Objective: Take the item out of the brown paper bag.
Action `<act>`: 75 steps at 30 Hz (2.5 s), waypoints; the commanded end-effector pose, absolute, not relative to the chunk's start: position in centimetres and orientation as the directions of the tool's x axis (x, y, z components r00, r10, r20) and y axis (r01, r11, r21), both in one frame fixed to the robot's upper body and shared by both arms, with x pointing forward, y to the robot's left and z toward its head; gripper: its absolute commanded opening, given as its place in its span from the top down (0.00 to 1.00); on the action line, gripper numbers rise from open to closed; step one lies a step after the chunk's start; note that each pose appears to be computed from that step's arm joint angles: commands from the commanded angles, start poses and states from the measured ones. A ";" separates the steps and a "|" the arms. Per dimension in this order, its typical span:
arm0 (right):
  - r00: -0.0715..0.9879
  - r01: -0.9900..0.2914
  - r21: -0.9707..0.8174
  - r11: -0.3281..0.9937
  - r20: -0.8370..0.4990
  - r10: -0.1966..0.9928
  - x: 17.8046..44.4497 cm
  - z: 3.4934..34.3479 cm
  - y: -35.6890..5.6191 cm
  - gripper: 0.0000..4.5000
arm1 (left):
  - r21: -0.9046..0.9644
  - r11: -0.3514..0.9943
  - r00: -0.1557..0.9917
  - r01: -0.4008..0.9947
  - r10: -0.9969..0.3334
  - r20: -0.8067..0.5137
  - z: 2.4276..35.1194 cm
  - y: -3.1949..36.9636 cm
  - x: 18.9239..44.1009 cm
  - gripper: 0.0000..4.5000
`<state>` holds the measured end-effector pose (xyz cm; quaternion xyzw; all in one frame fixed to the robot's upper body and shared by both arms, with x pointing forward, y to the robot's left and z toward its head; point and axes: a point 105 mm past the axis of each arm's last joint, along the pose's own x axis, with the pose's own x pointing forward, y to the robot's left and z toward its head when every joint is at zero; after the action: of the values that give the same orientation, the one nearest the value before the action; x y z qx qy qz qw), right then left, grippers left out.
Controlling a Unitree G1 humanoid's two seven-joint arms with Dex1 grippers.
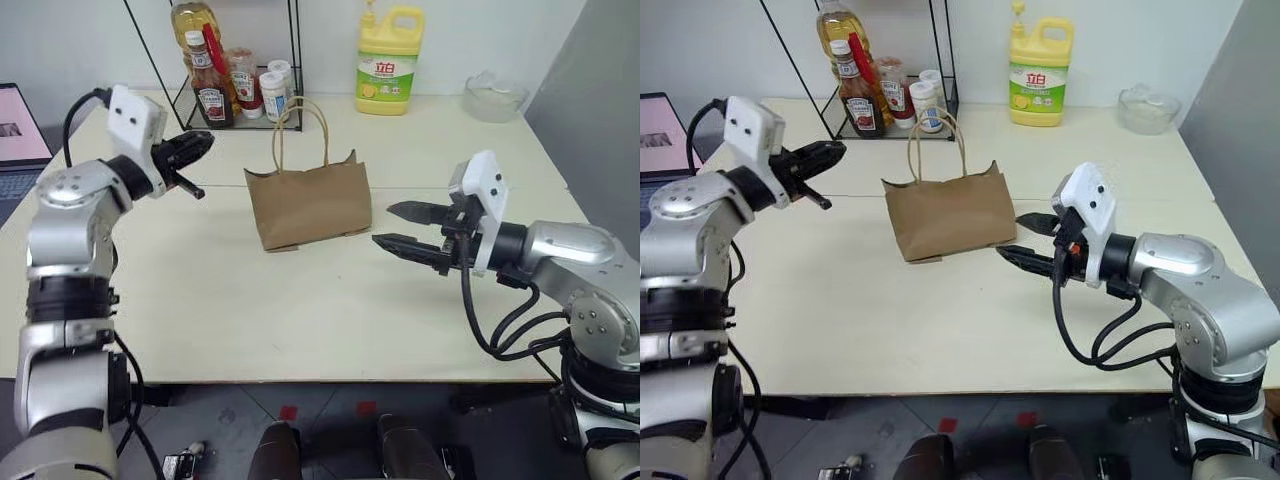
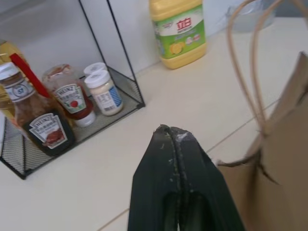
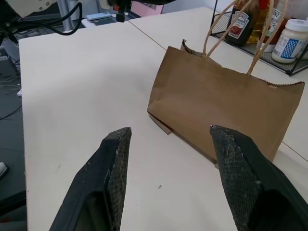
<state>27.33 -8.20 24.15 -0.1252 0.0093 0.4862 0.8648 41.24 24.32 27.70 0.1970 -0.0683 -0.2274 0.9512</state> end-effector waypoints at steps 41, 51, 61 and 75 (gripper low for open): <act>0.501 -0.865 -0.194 0.463 -0.273 0.821 23.0 22.6 -10.6 0.39 | 0.273 -0.009 0.180 0.962 -0.732 -0.657 18.4 17.3 34.3 1.00; 0.501 -0.865 -0.202 0.459 -0.298 0.813 22.8 22.0 -10.7 0.39 | 0.395 -0.073 0.204 0.916 -0.764 -0.612 19.6 16.4 31.7 1.00; 0.468 -0.883 -0.204 0.422 -0.345 0.814 21.3 19.8 -10.4 0.39 | 0.440 -0.322 0.009 0.839 -0.799 -0.601 20.5 12.2 28.4 0.40; 0.473 -0.881 -0.182 0.436 -0.363 0.803 20.2 18.5 -10.1 0.39 | 0.538 -0.488 -0.042 0.687 -0.766 -0.641 16.7 8.7 29.7 0.13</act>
<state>20.70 -10.47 17.90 -0.1660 0.1298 0.4944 0.8433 29.62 9.19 16.12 0.4580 -0.0206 -0.7258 0.5128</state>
